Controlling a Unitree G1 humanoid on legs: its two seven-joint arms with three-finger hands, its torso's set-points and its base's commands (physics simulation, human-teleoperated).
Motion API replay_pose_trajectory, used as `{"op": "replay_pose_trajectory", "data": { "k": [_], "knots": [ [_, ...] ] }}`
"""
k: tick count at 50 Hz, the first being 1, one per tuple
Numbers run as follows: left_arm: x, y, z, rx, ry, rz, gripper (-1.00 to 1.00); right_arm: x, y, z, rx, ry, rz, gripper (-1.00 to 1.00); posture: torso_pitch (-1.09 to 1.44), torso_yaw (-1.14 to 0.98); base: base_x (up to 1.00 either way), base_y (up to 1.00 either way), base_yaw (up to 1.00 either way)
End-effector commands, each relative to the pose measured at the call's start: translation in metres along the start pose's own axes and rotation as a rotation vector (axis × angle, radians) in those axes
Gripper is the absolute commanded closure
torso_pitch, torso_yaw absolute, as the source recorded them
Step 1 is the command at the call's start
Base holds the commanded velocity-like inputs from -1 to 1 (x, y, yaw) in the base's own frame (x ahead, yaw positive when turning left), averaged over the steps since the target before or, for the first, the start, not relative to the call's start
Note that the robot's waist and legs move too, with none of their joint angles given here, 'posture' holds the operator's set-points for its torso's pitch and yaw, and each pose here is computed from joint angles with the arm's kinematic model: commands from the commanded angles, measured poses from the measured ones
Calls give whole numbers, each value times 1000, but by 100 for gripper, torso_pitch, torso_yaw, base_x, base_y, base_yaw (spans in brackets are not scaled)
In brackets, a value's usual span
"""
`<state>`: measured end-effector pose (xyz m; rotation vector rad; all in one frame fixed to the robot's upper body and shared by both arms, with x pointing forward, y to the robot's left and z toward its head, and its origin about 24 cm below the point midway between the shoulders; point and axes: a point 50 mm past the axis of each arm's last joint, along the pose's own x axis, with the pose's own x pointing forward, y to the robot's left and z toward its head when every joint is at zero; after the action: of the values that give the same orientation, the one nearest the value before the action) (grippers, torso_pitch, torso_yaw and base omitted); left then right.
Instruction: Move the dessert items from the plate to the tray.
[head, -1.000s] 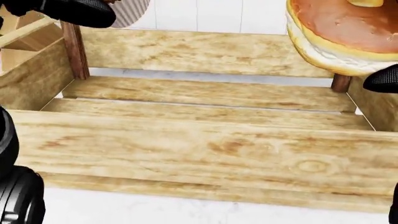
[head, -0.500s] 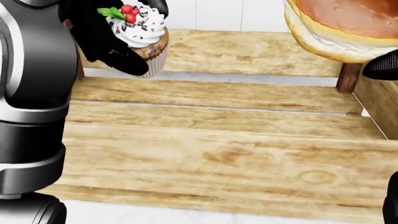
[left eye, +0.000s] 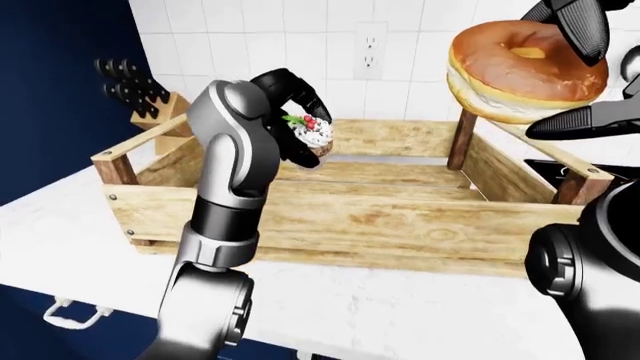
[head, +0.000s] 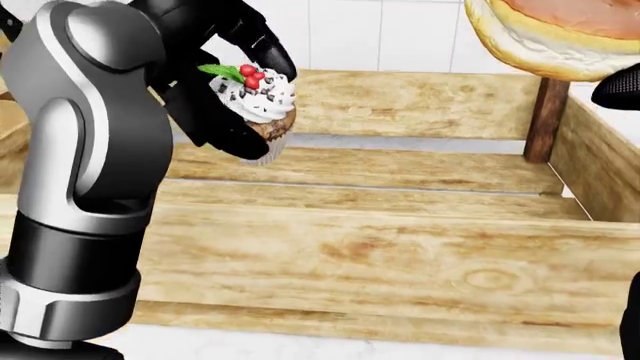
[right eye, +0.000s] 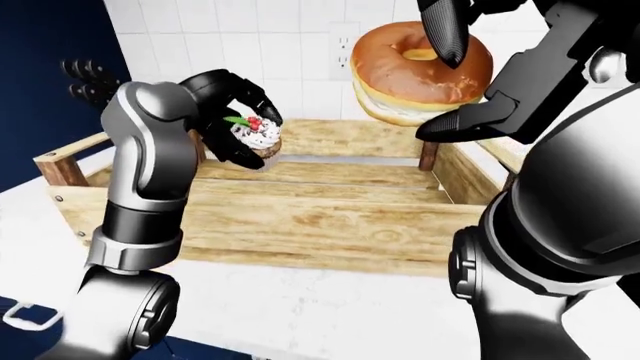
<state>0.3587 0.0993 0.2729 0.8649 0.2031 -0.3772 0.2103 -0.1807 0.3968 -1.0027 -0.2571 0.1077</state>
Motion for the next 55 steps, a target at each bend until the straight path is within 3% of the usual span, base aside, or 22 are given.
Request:
{"op": "replay_pose_trajectory", "data": {
  "k": [1,3,6,14,19,22,29,34,38,44,55],
  "knots": [
    [-11,12,13,24,-46,64,-29,-2,-6,3,-2,-5,-37,99,-51,0,0,0,0],
    [-11,13,13,25,-46,64,-57,-1,-6,2,-3,-5,-37,99,-51,0,0,0,0],
    [-11,13,12,23,-45,61,-61,-1,-7,3,-3,-5,-37,99,-51,0,0,0,0],
    [-38,26,27,3,-132,77,-76,1,-6,4,-10,7,-22,99,-51,0,0,0,0],
    [-58,34,29,-15,-187,93,-80,13,-4,2,-2,36,7,99,-51,0,0,0,0],
    [-72,35,29,-15,-219,99,-100,24,-3,4,-18,93,51,99,-51,0,0,0,0],
    [-93,30,27,-16,-278,98,-100,50,0,5,-38,180,156,98,-51,0,0,0,0],
    [-95,32,24,-19,-282,103,-100,61,3,2,-20,246,239,98,-51,0,0,0,0],
    [-95,33,23,-20,-282,105,-100,65,6,0,-19,302,346,98,-51,0,0,0,0],
    [-97,34,24,-16,-286,104,-100,69,14,-1,-5,357,425,98,-51,0,0,0,0],
    [-99,29,24,-8,-298,85,-100,95,39,-13,-7,428,437,98,-51,0,0,0,0]
  ]
}}
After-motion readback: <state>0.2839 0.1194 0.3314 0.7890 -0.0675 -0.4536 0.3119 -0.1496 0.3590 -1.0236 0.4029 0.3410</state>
